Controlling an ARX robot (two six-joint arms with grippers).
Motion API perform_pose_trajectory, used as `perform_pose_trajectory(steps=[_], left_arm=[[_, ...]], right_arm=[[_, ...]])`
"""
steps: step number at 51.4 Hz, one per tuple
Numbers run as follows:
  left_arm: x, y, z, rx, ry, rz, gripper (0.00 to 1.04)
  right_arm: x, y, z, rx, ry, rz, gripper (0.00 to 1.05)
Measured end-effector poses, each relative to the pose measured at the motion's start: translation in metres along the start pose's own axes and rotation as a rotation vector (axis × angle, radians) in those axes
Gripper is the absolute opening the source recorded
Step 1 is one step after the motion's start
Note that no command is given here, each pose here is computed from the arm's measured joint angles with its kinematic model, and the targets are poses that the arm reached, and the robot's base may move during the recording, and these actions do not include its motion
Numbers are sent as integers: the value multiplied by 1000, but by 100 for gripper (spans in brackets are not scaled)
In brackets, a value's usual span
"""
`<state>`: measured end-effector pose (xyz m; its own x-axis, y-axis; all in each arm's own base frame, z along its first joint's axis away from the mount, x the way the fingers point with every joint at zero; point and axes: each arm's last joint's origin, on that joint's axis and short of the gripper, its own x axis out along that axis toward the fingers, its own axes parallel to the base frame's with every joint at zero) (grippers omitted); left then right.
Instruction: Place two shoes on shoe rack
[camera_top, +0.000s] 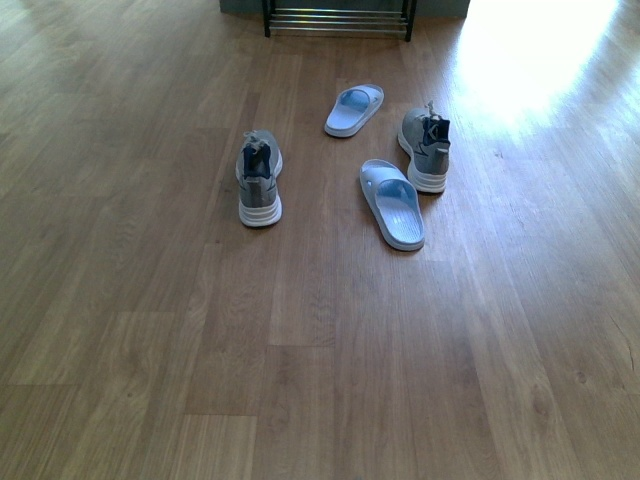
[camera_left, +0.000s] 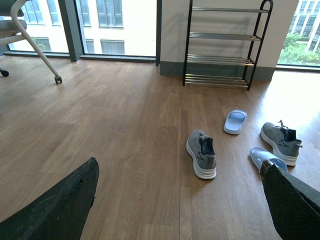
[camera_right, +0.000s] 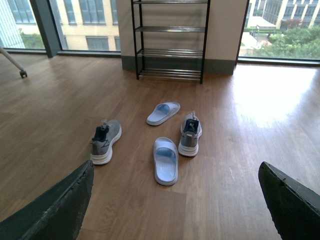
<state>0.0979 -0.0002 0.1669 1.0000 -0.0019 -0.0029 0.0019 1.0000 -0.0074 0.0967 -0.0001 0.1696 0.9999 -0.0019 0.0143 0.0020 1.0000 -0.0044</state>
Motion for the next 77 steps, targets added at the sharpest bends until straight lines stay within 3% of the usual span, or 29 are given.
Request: perform_pose_trajectory(steps=[77], left_arm=[[0, 0, 0, 0, 0, 0, 95]], right_arm=[[0, 0, 0, 0, 0, 0, 95]])
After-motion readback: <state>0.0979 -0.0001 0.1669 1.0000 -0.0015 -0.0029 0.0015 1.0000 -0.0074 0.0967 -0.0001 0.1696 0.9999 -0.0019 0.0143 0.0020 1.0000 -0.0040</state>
